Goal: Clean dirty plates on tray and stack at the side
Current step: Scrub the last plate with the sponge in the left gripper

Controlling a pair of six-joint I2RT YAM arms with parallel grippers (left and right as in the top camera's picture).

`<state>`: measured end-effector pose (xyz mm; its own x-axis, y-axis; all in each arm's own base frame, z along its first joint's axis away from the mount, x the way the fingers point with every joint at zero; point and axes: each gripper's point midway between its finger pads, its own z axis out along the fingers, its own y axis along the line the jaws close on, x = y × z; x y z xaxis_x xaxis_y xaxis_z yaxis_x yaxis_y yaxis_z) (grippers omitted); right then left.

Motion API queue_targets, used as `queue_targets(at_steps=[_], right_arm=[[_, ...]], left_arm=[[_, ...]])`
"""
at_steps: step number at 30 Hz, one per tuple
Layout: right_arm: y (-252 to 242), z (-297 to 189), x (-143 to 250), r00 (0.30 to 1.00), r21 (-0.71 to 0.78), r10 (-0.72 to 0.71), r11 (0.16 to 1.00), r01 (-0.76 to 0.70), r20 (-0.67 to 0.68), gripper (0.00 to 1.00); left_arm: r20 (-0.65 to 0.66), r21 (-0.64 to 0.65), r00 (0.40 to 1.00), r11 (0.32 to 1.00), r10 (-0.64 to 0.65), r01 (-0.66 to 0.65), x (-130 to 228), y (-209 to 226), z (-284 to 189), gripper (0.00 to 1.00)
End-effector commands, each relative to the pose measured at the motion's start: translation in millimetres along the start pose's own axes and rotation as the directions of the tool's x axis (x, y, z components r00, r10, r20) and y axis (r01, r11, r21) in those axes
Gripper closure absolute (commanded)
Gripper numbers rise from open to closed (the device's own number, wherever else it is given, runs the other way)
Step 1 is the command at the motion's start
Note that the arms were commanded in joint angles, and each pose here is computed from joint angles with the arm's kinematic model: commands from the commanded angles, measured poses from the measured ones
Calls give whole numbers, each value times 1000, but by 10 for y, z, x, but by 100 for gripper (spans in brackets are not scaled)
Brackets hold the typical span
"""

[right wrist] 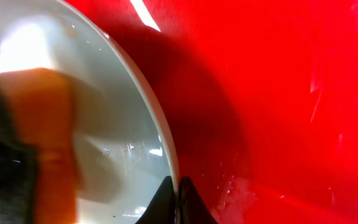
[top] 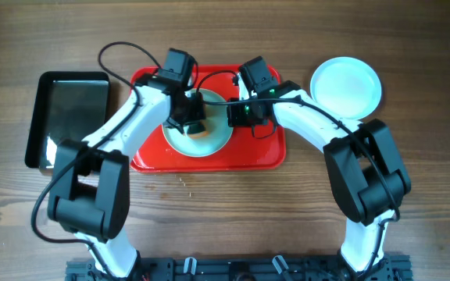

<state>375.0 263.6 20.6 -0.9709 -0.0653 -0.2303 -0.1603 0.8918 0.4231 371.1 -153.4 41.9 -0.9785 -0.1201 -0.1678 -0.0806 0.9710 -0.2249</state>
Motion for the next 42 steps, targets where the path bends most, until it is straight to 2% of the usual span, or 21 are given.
queue_targets(at_steps=[1, 6, 10, 14, 18, 23, 26, 28, 34, 39, 42], right_arm=[[72, 46, 75, 999, -29, -16, 999, 15, -31, 96], [-79, 42, 137, 999, 52, 28, 998, -25, -47, 96], [-81, 41, 142, 998, 53, 45, 998, -42, -48, 96], [-91, 40, 164, 997, 58, 48, 997, -45, -56, 96], [-91, 40, 163, 997, 58, 49, 997, -45, -56, 96], [-93, 39, 165, 997, 59, 49, 997, -46, -56, 96], [-103, 38, 185, 997, 63, 52, 997, -48, -64, 96], [-103, 38, 186, 997, 64, 52, 997, -48, -64, 96], [-102, 38, 186, 997, 63, 52, 997, -48, -64, 96], [-105, 37, 193, 996, 65, 53, 997, -49, -67, 96], [-115, 35, 212, 996, 69, 56, 996, -51, -74, 96]], left_arm=[[-28, 18, 999, 999, 36, -35, 87, -134, 96, 96], [-10, -6, 999, 999, 53, -53, 63, -147, 164, 96], [-57, -128, 997, 991, 43, -50, 145, 112, 436, 96], [-73, -351, 997, 935, 31, -54, 192, 589, 398, 96], [-68, -505, 997, 863, -22, -15, 146, 1087, 214, 96], [-1, -480, 999, 877, -45, 39, -164, 1016, -147, 96], [101, -243, 994, 967, -46, 69, -425, 492, -526, 96], [99, -145, 994, 987, -49, 63, -448, 309, -521, 96], [-106, 0, 994, 999, -37, 37, -84, -6, 83, 96], [-195, -18, 981, 1000, 19, -23, 268, -134, 372, 96], [-196, -85, 980, 996, 19, -36, 327, 2, 414, 96]])
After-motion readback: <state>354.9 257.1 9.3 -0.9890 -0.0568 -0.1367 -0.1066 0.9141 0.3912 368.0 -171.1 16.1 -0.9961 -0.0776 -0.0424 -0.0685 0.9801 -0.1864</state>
